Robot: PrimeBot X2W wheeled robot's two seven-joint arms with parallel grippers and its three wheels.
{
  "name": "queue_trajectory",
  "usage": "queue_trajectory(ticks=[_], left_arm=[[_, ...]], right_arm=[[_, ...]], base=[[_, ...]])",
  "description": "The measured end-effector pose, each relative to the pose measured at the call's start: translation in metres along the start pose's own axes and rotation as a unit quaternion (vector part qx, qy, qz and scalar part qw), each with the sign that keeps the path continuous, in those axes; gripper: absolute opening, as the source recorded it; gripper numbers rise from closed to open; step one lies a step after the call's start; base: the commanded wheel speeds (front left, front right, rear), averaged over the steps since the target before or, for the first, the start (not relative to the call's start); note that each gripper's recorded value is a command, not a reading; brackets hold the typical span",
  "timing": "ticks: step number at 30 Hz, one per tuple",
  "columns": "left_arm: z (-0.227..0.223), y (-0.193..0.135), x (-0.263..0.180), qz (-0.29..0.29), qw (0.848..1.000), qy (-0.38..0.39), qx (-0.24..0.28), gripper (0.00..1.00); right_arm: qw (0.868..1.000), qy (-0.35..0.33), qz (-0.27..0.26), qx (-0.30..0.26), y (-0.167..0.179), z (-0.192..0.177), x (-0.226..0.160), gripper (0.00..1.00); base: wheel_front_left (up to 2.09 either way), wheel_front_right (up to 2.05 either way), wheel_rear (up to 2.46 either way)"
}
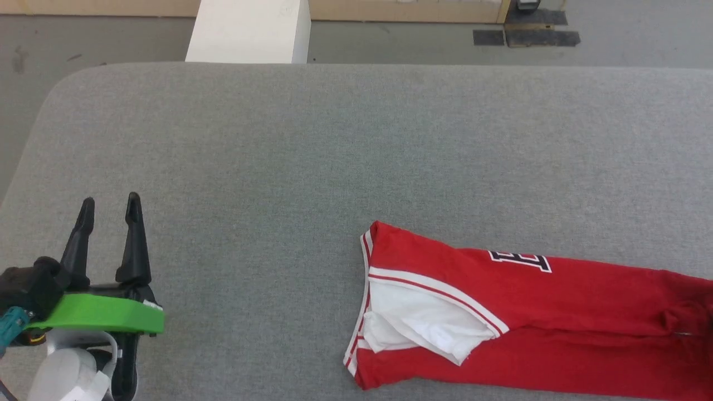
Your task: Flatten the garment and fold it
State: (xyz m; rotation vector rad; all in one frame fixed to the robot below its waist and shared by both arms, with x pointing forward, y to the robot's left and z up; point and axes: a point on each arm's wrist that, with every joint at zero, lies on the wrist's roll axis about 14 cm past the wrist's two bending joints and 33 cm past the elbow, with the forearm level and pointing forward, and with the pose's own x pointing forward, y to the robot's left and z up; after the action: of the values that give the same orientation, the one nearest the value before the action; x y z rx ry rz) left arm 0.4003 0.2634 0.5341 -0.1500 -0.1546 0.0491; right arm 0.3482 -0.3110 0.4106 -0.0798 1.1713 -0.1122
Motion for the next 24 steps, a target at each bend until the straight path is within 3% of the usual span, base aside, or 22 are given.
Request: queue_trajectory(ticks=[6,13,24], left_arm=[[0.005,-0.005,-0.004,-0.005,1.000,-0.006,-0.005,1.00],[0.008,-0.010,-0.010,-0.007,1.000,-0.010,-0.013,1.00],[0.006,0.001,-0.027,0.016,1.000,-0.003,-0.017,1.00]], right_arm=[[0.994,-0.044,0.033,-0.093,0.040,0.022,-0.040,0.00],[0.975,-0.069,0.120,-0.173,0.112,0.020,-0.060,0.00],[0.935,-0.103,0.268,-0.210,0.231,0.025,-0.062,0.00]], base=[[0.00,0.00,0.00],[0.00,0.00,0.00],[0.00,0.00,0.00]])
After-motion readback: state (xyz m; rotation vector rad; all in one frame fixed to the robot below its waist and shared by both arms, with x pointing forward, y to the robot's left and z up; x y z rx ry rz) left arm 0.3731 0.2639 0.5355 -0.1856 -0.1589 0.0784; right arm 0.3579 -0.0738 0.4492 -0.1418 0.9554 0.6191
